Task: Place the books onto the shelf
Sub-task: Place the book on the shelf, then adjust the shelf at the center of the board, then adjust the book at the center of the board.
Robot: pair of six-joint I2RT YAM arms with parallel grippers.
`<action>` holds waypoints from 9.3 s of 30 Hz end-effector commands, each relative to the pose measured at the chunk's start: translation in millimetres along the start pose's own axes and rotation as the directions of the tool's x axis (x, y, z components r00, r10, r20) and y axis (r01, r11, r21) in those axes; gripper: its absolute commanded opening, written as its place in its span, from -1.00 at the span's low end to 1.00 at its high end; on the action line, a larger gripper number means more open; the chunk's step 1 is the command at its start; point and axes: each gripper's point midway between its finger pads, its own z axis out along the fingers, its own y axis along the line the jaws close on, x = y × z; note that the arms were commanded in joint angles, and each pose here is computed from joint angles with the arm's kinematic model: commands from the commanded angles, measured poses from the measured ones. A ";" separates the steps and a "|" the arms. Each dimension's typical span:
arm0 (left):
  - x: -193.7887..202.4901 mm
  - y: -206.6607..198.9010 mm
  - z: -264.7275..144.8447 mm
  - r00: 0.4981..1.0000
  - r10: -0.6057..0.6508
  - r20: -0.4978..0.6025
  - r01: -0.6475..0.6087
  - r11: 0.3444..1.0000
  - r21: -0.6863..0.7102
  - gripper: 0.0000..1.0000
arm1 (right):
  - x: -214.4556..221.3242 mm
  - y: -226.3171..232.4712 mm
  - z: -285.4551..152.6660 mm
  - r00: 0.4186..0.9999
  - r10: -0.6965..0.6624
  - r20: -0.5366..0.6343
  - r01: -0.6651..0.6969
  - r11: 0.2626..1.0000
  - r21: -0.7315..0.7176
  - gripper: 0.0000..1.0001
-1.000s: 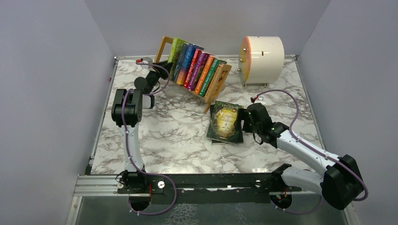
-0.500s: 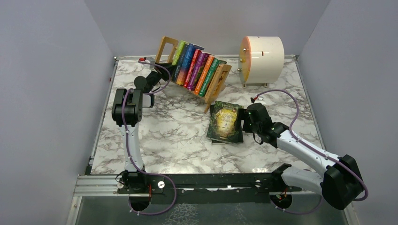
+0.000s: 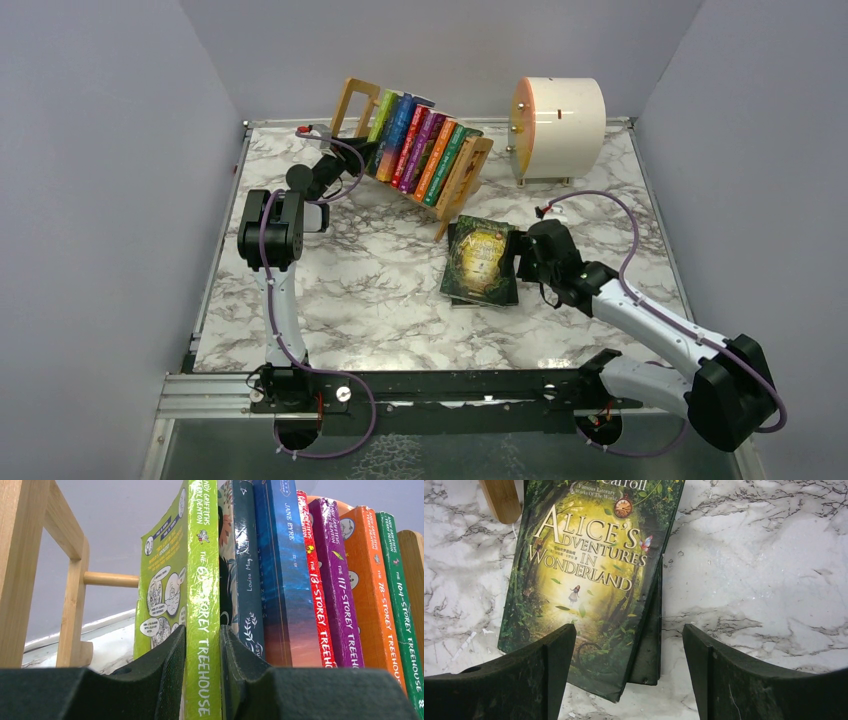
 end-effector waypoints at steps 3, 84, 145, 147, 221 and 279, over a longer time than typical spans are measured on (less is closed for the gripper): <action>-26.8 -49.1 -4.2 0.988 0.127 0.090 -0.143 0.969 0.201 -1.00 | -11.3 9.1 -3.8 0.999 0.020 0.041 -0.018 0.999 -0.043 0.55; -112.6 79.4 -10.2 0.951 0.269 0.155 -0.174 0.875 -0.452 0.37 | -10.3 9.2 -6.7 0.999 0.004 0.050 -0.001 0.998 -0.060 0.55; -39.3 113.3 -26.1 0.990 0.141 0.004 -0.122 0.868 -0.481 -0.91 | -12.0 7.0 -8.8 0.998 0.012 0.055 -0.009 0.999 -0.049 0.55; -41.2 111.0 -30.5 0.990 0.143 0.011 -0.119 0.862 -0.492 -0.93 | -12.2 7.3 -9.4 0.998 0.012 0.057 -0.009 0.999 -0.051 0.55; -166.0 -126.3 -82.4 0.875 -0.368 0.315 0.382 0.924 0.020 0.98 | -52.7 23.4 -11.9 0.995 0.020 0.098 -0.017 0.999 -0.036 0.83; 75.8 -202.4 -116.4 0.836 -0.260 -0.483 -0.104 0.790 -0.604 0.98 | -52.0 9.4 168.8 0.960 -0.120 -0.255 0.130 0.991 0.023 0.71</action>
